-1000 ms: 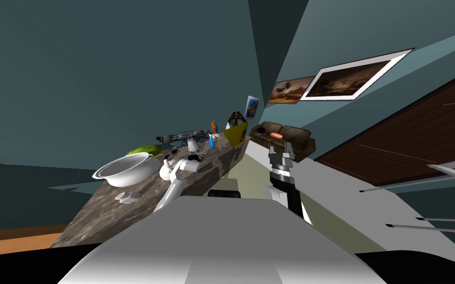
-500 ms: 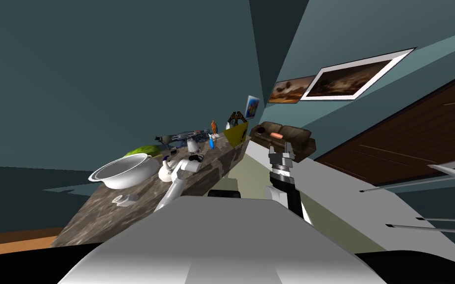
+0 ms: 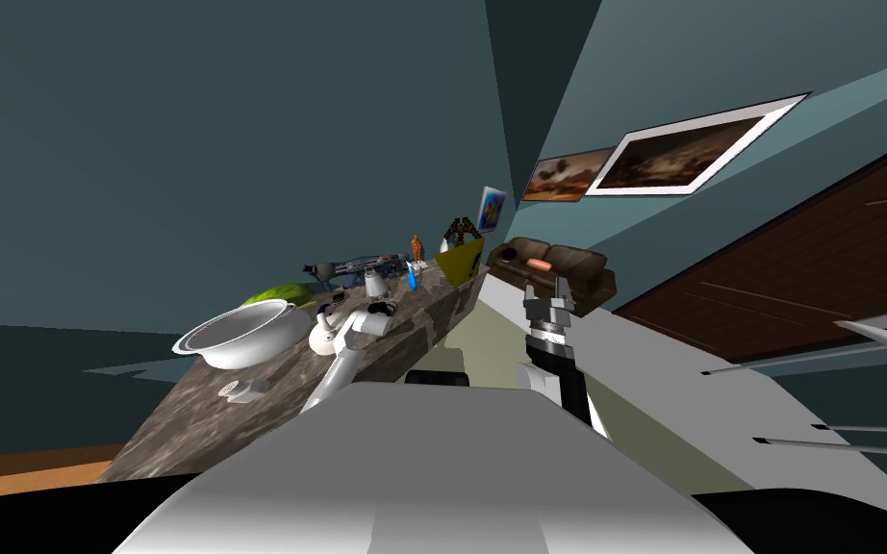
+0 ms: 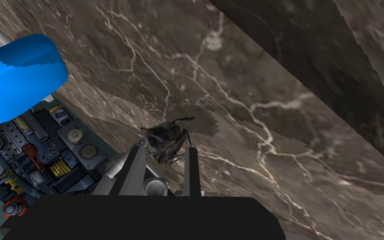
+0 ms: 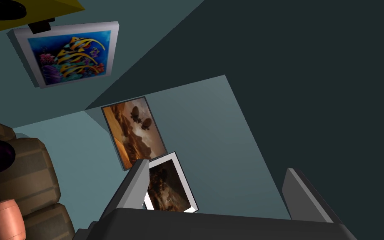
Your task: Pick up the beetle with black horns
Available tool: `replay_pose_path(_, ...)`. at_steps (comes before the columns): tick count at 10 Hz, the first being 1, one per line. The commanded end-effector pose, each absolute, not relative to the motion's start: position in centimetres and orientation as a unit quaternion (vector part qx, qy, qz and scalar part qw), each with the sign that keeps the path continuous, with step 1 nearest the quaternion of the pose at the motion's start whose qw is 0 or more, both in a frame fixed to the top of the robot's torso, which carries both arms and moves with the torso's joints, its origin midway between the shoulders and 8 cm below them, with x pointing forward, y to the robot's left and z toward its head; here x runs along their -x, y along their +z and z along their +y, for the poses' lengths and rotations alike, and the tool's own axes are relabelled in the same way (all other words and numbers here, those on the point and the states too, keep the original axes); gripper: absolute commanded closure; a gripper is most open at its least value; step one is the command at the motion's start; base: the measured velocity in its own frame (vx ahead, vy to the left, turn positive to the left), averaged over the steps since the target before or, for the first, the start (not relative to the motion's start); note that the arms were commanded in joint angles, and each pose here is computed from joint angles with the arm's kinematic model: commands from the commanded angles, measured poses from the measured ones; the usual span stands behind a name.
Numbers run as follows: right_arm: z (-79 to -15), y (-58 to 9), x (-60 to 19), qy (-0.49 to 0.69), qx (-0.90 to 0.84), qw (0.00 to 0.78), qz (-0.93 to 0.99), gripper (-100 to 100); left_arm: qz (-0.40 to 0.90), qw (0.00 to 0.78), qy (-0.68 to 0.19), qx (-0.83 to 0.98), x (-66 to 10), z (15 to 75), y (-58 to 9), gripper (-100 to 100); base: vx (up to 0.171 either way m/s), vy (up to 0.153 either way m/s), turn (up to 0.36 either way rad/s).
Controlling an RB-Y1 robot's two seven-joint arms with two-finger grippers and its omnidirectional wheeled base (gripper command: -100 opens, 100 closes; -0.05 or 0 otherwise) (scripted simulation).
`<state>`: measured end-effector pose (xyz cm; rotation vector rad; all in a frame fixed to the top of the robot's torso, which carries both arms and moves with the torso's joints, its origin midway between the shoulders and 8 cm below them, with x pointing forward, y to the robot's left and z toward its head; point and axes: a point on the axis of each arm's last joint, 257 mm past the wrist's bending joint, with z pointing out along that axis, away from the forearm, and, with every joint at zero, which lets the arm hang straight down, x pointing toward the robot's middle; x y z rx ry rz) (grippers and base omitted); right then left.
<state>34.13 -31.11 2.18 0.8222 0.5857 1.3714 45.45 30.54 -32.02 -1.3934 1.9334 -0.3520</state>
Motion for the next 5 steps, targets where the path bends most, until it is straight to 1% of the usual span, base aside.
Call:
replay_pose_path(1,-31.11,2.18,-34.13,0.606,-0.363,0.659,0.259,0,0.75,0.357,-0.136,0.54,-45.15,30.35,-31.44,100,-0.02,-0.009,0.011)
replay_pose_path(4,-31.11,2.18,-34.14,0.606,-0.363,0.659,0.259,0,0.75,0.358,-0.137,0.539,-44.86,30.28,-30.73,100,-0.031,-0.014,0.011)
replay_pose_path(5,-31.11,2.18,-34.14,0.606,-0.363,0.659,0.259,0,0.751,0.357,-0.136,0.539,-44.79,30.27,-30.71,0,0.0,0.0,0.0)
